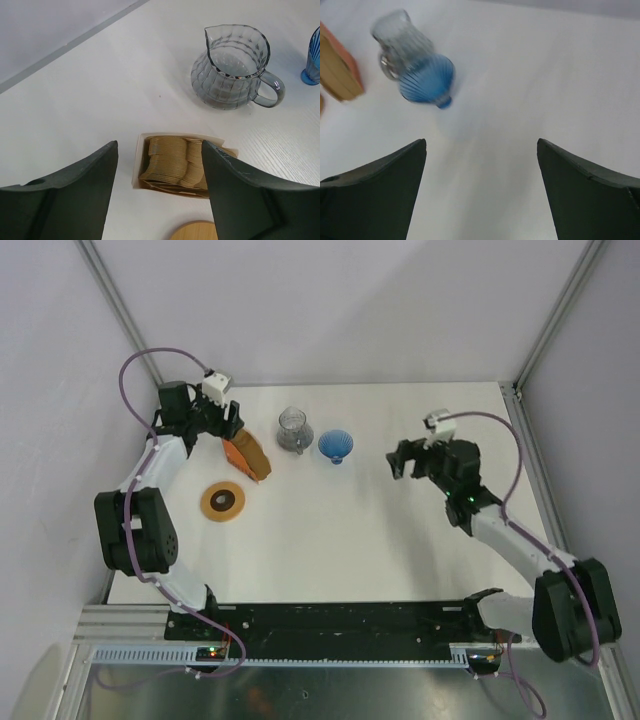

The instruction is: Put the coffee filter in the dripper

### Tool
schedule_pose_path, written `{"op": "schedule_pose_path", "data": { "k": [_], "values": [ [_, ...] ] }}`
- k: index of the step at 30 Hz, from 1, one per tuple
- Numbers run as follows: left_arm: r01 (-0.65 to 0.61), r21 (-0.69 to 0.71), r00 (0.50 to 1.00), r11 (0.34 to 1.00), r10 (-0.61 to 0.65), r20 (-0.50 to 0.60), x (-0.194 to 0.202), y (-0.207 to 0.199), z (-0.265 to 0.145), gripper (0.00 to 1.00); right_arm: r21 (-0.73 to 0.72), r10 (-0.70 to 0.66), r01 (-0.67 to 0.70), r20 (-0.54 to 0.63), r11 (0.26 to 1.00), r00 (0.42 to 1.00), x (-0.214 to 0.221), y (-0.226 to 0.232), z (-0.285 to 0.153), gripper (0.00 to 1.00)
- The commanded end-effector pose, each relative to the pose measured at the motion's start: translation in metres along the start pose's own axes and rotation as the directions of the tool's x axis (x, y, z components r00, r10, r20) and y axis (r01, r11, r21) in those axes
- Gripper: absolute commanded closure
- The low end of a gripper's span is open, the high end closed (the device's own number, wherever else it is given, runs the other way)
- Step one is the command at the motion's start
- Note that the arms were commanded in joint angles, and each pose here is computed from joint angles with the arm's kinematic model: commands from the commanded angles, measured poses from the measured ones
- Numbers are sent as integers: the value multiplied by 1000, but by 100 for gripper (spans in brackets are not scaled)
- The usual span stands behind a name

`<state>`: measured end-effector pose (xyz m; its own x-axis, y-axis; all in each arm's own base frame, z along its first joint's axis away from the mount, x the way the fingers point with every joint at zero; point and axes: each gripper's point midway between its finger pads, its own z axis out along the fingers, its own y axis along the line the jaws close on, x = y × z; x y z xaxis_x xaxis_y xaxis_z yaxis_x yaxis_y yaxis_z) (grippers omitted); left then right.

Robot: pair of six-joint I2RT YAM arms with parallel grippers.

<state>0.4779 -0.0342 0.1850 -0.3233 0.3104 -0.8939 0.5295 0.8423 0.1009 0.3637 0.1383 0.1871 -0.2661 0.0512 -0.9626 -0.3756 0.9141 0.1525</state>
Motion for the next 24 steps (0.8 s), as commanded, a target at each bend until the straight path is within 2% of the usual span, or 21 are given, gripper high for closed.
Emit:
{"op": "schedule_pose_path", "data": {
  "k": [1,7,16,20,24],
  "values": [
    [-31,-6,998,1000,31,56,-26,3,-7,27,-69,-21,25,49,997,999,-45,55,34,5],
    [-33,-34,998,999,35,59,-29,8,-13,27,-190,-20,21,7,982,1000,-46,132,88,11],
    [-26,-69,998,997,31,60,-28,14,-25,27,-277,-46,9,-129,961,991,-20,207,161,31],
    [-33,-80,998,996,37,53,-25,15,-29,26,-252,-122,65,-217,966,969,10,224,188,35],
    [-30,-88,998,996,34,50,-22,16,-32,26,-158,-157,115,-293,981,943,22,226,211,43]
  ]
}}
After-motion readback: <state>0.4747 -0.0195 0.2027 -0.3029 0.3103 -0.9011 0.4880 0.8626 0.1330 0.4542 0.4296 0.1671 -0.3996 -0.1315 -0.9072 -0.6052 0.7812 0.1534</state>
